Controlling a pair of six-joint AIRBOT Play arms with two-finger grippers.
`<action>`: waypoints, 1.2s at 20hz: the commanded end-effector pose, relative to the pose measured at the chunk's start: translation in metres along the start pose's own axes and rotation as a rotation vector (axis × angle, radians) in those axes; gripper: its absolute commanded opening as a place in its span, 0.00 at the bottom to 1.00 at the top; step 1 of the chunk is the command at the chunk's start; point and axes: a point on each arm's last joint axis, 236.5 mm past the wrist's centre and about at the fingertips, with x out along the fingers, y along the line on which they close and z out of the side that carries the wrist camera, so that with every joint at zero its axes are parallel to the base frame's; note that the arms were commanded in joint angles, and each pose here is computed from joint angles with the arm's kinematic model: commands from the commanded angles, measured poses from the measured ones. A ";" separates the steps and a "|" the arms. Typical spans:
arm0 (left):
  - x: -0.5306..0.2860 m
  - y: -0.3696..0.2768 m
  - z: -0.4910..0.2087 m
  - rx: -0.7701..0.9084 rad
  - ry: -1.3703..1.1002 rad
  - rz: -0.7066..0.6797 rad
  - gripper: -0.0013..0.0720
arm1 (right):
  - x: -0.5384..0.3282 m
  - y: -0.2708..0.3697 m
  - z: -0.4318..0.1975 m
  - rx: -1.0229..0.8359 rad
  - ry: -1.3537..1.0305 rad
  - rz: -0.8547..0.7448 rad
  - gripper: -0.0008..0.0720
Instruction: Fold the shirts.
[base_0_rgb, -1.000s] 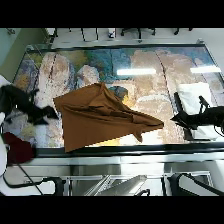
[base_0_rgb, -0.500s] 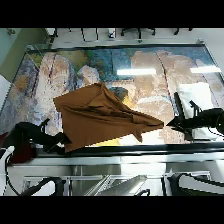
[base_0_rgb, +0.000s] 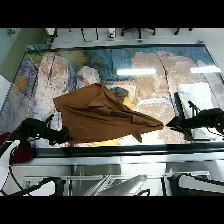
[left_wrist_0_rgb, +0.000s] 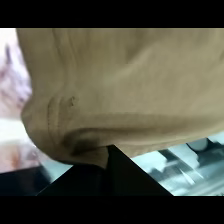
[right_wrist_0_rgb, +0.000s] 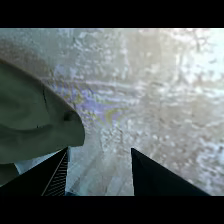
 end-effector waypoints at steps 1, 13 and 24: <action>-0.026 -0.019 0.011 0.045 -0.038 -0.024 0.04 | 0.014 -0.003 0.000 -0.039 0.018 -0.014 0.61; -0.048 -0.023 0.024 0.053 -0.080 -0.036 0.04 | 0.049 0.023 -0.041 -0.169 0.231 0.027 0.60; -0.072 -0.047 0.028 0.115 -0.118 -0.059 0.04 | 0.028 0.091 -0.027 -0.193 0.171 0.276 0.04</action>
